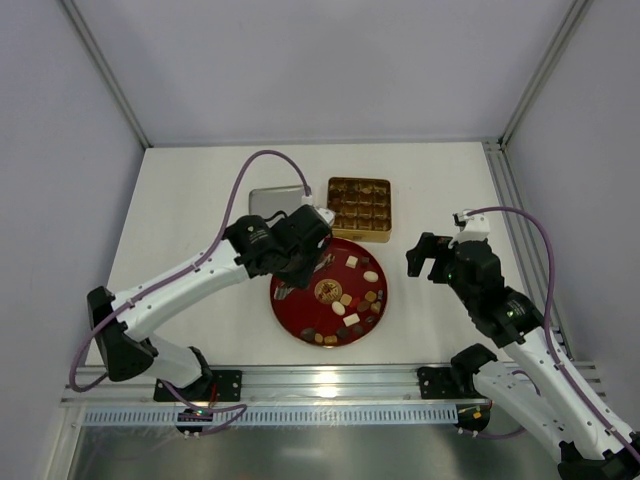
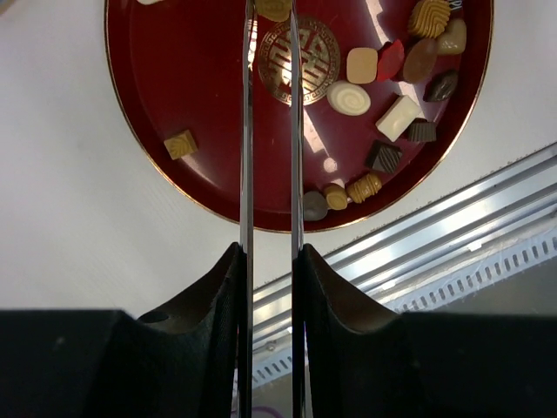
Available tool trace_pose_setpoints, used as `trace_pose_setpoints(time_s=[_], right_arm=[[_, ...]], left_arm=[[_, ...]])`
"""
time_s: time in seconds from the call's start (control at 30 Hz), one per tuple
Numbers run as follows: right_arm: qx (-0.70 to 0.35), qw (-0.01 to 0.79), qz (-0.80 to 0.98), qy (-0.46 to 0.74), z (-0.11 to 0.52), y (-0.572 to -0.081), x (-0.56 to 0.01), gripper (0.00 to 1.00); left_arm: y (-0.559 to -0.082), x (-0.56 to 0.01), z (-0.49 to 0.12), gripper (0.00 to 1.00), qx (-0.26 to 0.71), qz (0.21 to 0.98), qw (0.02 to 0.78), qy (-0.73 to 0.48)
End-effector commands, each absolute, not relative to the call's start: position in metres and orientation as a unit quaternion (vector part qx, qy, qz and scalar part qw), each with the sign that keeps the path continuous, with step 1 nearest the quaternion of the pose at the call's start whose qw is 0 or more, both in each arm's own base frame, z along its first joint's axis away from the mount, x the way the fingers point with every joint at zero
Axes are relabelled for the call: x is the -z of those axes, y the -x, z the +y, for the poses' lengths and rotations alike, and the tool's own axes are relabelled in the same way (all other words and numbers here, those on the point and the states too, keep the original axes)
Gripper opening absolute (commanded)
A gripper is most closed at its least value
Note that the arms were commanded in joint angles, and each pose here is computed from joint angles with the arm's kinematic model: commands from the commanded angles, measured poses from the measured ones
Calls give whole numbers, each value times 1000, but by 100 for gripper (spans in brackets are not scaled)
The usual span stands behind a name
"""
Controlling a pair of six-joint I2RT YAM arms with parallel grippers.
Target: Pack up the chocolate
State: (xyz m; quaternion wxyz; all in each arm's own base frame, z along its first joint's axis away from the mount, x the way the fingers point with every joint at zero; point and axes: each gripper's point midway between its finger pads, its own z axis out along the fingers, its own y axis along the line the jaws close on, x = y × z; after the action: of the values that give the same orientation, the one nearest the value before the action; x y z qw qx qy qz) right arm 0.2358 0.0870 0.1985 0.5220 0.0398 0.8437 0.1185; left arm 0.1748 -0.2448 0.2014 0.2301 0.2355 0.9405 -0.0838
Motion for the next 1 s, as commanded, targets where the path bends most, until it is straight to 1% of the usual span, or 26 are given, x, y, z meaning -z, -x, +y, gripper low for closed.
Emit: trace_pose_setpoints(time_s=[0.0, 0.13, 0.3, 0.43, 0.53, 0.6, 0.73, 0.97], right_arm=[[-123, 537, 833, -46, 86, -238, -210, 100], [-123, 538, 832, -47, 86, -238, -212, 100], [-121, 538, 833, -49, 86, -239, -212, 100], [-119, 538, 833, -49, 85, -239, -212, 100], [-118, 536, 835, -50, 84, -238, -211, 100], [-117, 537, 834, -51, 84, -238, -212, 100], [-115, 537, 834, -53, 83, -238, -212, 100], [-112, 539, 833, -56, 80, -237, -211, 100]], left_arm=[[-201, -223, -265, 25, 97, 924, 278, -242], [-226, -232, -278, 25, 96, 919, 297, -241], [-267, -254, -294, 25, 106, 910, 332, -223], [-300, -259, -304, 25, 106, 907, 348, -212], [-325, -247, -313, 25, 97, 909, 348, -208], [-340, -251, -315, 25, 98, 904, 361, -205], [-363, -241, -324, 25, 94, 903, 368, -202], [-386, -220, -332, 24, 86, 906, 364, -199]])
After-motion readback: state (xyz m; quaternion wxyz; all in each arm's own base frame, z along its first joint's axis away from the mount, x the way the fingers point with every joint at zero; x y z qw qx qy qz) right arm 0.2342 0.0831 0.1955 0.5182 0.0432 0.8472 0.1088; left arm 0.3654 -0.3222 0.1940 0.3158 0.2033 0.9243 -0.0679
